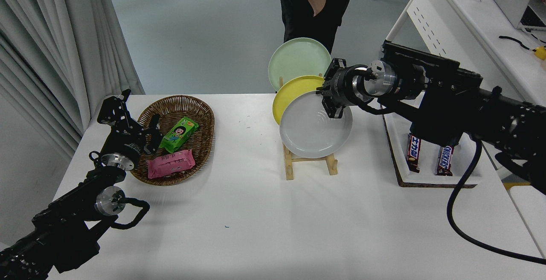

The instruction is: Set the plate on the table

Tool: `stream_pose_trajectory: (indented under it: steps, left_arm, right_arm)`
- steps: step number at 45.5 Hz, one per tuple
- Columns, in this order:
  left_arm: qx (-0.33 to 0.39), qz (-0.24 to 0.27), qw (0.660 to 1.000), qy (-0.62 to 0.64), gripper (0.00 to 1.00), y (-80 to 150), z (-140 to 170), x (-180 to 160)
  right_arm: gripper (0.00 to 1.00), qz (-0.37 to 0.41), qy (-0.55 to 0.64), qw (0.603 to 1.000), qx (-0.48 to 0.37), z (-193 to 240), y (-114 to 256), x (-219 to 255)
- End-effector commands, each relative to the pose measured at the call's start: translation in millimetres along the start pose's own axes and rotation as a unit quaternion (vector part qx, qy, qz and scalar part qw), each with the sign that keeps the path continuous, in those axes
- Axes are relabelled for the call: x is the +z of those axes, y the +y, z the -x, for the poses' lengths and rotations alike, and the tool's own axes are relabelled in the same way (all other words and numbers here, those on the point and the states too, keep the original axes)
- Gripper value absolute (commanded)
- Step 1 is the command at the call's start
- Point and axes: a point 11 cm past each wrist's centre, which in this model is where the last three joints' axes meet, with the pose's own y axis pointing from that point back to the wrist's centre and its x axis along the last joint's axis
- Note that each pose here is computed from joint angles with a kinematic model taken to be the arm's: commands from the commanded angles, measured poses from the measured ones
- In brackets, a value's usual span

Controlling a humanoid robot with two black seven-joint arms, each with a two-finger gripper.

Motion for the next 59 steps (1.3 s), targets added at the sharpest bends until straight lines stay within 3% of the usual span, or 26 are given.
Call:
stream_pose_trajectory:
  steps: [1,10,27,45,51,59]
  left_arm:
    - [0.0,0.0,1.0,0.0,1.0,0,0,0]
    - [-0.001,0.001,1.0,0.0,1.0,-1,0,1]
    - [0.0,0.0,1.0,0.0,1.0,0,0,0]
    - [0.0,0.0,1.0,0.0,1.0,0,0,0]
    - [0.0,0.0,1.0,0.001,1.0,0,0,0]
    - [0.0,0.0,1.0,0.0,1.0,0,0,0]
  right_arm:
    - [0.0,-0.042,-0.004,0.999,-0.023,20,30,-46]
    - [0.0,-0.039,-0.037,0.995,-0.078,50,68,-77]
    - [0.0,0.029,-0.142,0.979,-0.143,90,104,-83]
    - [0.0,0.092,-0.194,0.969,-0.127,110,100,-59]
    - [0.0,0.132,-0.209,0.96,-0.132,129,96,-41]
    - [0.0,0.183,-0.235,0.949,-0.108,124,75,-8]
